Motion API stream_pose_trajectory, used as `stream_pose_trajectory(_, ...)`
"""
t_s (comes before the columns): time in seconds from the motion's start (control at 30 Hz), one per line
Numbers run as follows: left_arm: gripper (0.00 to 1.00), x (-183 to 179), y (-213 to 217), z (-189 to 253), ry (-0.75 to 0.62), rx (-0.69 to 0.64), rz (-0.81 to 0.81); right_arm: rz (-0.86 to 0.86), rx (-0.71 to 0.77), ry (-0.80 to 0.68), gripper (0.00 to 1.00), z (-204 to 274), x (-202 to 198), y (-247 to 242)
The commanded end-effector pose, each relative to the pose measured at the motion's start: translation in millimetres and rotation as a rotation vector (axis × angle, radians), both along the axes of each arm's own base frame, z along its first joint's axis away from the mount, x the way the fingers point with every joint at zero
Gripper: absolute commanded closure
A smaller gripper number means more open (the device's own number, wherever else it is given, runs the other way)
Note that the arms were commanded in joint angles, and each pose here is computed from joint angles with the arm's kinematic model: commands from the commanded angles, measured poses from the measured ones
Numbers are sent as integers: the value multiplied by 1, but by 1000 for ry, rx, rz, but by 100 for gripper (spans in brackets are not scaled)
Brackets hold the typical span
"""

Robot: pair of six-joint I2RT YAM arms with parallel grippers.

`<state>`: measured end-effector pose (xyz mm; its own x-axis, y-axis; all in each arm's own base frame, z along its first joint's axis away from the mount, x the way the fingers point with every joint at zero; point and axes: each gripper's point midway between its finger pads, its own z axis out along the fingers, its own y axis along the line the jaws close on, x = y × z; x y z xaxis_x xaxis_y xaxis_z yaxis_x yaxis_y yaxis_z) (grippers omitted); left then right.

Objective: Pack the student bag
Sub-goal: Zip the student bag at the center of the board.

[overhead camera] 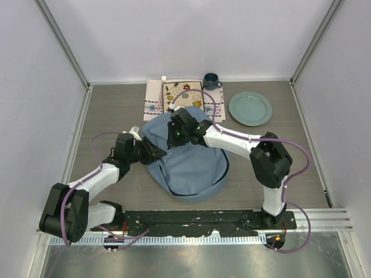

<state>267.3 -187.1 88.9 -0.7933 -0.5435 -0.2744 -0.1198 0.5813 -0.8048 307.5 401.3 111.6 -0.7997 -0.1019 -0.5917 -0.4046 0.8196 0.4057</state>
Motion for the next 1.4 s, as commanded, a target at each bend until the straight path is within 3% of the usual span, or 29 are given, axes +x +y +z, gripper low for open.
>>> stream_pose_trajectory(0.0,77,0,-7,2,-33,7,-53,11,-6,8,85,-3,-5,4)
stream_pose_trajectory(0.1,85,1,-8,4,-42,4,-53,4,-2,6,99,-2,-3,3)
stream_pose_trajectory(0.23,100,3,-7,4,-46,8,-46,-13,30,-41,99,13,1,2)
stream_pose_trajectory(0.53,100,4,-1,6,-53,32,-15,-93,91,-154,99,48,9,-13)
stream_pose_trajectory(0.87,100,10,19,44,-153,98,73,-172,65,-201,99,55,15,-34)
stream_pose_trajectory(1.37,100,9,43,44,-144,151,144,-304,71,-260,99,72,27,-79)
